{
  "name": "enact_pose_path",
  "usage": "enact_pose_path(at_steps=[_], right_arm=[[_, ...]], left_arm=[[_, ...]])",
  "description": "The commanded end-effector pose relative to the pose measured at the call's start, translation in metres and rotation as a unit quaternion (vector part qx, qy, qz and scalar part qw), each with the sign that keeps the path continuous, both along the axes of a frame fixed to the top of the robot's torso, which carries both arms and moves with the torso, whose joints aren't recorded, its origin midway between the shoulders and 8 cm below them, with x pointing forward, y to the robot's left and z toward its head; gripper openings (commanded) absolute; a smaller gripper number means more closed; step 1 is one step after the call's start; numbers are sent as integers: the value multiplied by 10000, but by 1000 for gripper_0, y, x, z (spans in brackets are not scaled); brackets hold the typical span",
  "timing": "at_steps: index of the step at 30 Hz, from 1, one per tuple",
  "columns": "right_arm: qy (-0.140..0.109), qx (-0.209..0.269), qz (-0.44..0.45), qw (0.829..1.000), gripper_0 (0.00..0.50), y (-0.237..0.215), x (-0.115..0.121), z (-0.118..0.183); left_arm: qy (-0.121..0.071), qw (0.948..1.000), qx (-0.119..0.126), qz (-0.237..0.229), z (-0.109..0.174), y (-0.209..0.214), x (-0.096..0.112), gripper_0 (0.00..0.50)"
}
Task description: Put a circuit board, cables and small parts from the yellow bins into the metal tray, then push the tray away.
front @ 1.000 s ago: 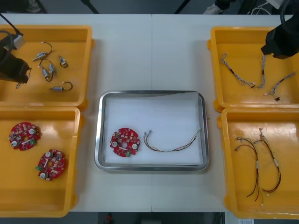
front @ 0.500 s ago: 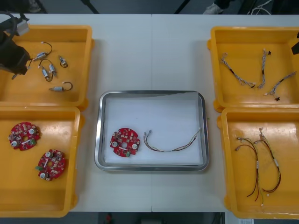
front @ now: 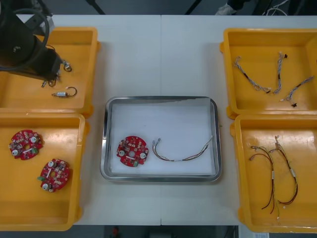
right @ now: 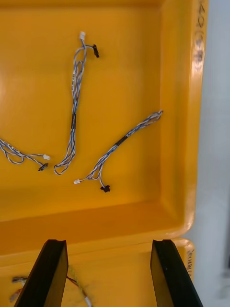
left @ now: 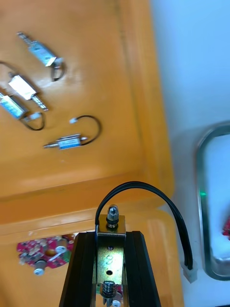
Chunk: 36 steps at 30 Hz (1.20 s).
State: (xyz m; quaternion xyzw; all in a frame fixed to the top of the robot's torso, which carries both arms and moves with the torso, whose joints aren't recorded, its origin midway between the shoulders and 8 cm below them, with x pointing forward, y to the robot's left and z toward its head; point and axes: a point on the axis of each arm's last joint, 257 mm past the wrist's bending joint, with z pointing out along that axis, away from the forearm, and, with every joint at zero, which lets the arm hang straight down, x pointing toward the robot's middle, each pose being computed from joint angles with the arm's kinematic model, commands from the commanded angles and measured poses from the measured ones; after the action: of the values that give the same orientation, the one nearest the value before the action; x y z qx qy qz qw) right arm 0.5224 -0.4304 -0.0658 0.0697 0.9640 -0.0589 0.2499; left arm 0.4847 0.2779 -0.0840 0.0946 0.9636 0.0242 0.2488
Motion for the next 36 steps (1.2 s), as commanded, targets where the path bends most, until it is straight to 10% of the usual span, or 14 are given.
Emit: enact_pose_path(at_steps=[1, 13, 36], right_arm=[[-201, 402, -409, 9982, 500, 0, 8, 18], [-421, 1289, -1329, 9818, 500, -5, 39, 7], [-573, 1839, -2346, 9528, 500, -24, 76, -63]], left_arm=[[56, 9981, -540, 291, -7, -49, -17, 0], [457, 9956, -685, 451, -52, -114, -50, 1], [157, 9962, -774, 371, -140, -166, -4, 1]])
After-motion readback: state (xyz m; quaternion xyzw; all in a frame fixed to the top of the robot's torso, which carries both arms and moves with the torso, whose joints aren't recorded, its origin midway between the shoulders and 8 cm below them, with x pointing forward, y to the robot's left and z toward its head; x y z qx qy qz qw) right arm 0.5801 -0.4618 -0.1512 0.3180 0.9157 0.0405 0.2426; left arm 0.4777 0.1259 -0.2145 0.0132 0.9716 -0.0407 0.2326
